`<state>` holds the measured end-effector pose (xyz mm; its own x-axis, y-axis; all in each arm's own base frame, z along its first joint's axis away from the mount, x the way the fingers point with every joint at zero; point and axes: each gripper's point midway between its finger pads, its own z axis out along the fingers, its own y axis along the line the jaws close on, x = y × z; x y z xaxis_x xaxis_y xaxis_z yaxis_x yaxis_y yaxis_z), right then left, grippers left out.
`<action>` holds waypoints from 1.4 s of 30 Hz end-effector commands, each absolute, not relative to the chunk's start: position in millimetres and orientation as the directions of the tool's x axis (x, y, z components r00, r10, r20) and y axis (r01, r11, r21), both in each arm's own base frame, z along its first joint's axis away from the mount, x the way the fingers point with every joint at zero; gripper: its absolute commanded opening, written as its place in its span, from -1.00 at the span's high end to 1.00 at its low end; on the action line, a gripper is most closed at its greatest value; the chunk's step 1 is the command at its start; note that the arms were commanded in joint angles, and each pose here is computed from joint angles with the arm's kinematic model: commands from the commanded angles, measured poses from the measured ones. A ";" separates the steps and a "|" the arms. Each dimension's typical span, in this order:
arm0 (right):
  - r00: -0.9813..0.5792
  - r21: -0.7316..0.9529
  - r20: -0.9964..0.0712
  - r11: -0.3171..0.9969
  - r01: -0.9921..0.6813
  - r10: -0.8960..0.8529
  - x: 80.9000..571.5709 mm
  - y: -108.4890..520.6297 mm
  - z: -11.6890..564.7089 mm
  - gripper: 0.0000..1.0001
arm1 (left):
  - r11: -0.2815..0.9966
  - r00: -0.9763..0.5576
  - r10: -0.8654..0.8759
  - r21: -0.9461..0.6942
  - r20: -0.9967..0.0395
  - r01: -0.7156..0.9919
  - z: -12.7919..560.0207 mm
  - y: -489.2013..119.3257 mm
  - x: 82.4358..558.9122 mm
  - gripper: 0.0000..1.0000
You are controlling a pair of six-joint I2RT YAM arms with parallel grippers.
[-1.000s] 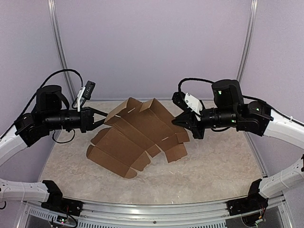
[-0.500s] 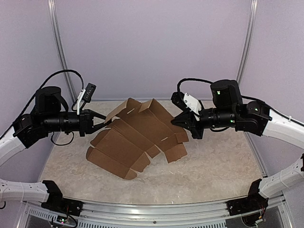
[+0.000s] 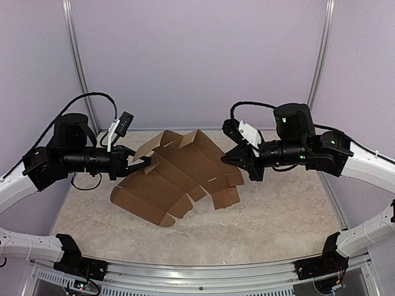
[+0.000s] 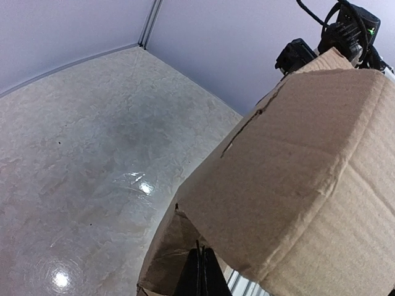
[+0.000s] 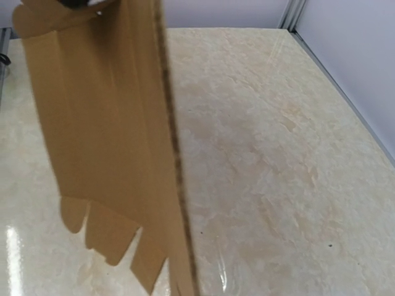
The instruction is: Fold the paper box
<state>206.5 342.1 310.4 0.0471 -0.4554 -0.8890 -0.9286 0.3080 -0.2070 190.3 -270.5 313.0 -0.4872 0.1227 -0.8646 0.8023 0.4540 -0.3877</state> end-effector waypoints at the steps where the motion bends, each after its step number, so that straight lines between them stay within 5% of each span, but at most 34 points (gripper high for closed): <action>1: 0.056 -0.187 -0.916 0.299 -0.936 -0.398 205.6 347.3 327.4 1.00 | 0.468 -0.463 0.114 -0.363 -0.879 0.806 321.0 -274.3 196.0 1.00; 18: 0.042 -0.154 -0.927 0.275 -0.949 -0.374 195.5 345.5 335.4 1.00 | 0.555 -0.473 0.047 -0.371 -0.880 0.744 316.8 -282.2 227.9 1.00; 42: 0.013 -0.261 -0.825 0.362 -0.895 -0.564 229.2 335.3 302.7 1.00 | 0.654 -0.489 0.061 -0.335 -0.870 0.679 314.0 -241.7 212.7 1.00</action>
<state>219.5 337.6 302.8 0.0120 -0.5232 -0.8521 -0.9076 0.3520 -0.2290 218.3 -255.5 316.9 -0.4807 0.0484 -0.8755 0.7037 0.6170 -0.3523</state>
